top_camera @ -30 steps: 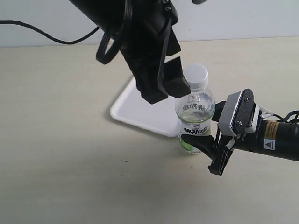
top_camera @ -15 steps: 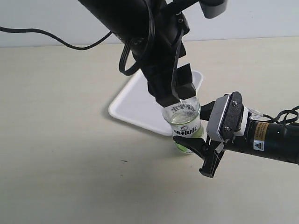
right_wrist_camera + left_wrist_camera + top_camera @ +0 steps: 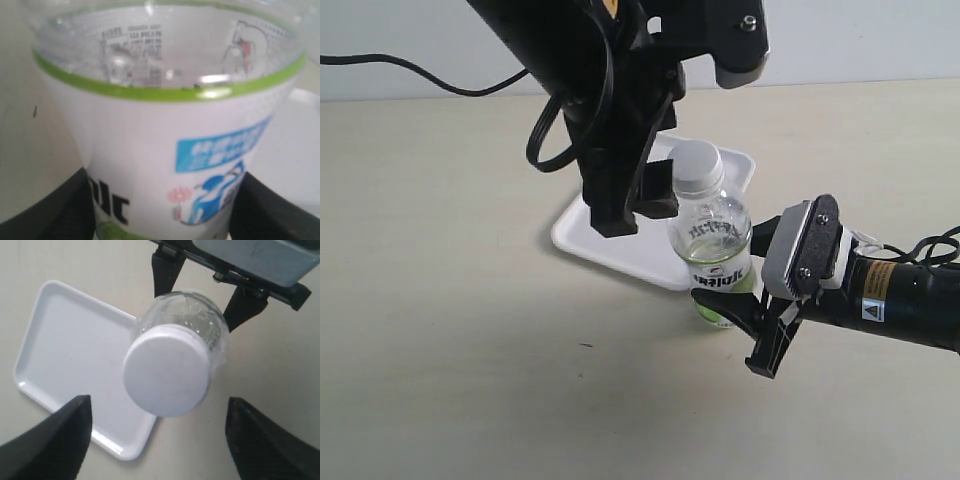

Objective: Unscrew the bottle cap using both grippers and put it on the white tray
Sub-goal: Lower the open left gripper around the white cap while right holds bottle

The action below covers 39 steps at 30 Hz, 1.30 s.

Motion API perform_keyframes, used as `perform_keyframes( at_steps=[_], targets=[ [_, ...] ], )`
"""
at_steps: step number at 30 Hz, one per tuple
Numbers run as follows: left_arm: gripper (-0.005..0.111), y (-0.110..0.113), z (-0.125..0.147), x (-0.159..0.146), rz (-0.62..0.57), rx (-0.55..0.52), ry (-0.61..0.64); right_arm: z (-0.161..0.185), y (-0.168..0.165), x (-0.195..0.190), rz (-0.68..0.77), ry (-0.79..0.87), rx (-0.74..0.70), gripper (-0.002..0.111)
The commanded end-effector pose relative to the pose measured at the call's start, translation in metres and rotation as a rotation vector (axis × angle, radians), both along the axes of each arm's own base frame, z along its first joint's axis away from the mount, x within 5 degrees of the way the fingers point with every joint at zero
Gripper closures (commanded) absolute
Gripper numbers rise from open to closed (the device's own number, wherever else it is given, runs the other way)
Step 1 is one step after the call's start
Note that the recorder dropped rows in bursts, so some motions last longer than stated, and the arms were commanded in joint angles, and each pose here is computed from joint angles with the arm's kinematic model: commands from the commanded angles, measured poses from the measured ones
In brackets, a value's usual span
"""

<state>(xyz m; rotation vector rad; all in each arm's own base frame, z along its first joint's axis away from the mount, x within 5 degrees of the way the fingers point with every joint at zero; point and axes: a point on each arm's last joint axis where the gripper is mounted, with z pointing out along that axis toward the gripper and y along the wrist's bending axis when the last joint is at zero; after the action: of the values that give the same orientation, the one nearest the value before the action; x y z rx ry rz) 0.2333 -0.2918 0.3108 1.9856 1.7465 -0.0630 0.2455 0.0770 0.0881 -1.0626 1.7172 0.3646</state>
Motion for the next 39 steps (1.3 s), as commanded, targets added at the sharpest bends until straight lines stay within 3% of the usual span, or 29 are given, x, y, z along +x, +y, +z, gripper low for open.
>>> perform_keyframes(
  at_steps=[1,13,21,31,39],
  targets=[
    [0.035,-0.003,0.006,0.000,-0.021,-0.034,-0.041,-0.003,-0.004,0.000,-0.045,0.069,-0.030,0.108],
    [0.035,-0.009,0.010,0.004,-0.018,-0.102,-0.097,0.002,-0.004,-0.002,-0.032,0.080,-0.067,0.108],
    [0.035,-0.024,0.011,-0.016,-0.082,-0.112,-0.099,0.004,-0.004,-0.001,-0.038,0.071,-0.056,0.108],
    [0.035,-0.027,0.012,-0.017,-0.100,-0.104,-0.144,0.003,-0.004,-0.002,-0.026,0.071,-0.062,0.108],
    [0.035,-0.021,0.007,-0.021,-0.099,-0.028,-0.080,0.001,-0.008,0.000,-0.046,0.041,-0.126,0.108]
  ],
)
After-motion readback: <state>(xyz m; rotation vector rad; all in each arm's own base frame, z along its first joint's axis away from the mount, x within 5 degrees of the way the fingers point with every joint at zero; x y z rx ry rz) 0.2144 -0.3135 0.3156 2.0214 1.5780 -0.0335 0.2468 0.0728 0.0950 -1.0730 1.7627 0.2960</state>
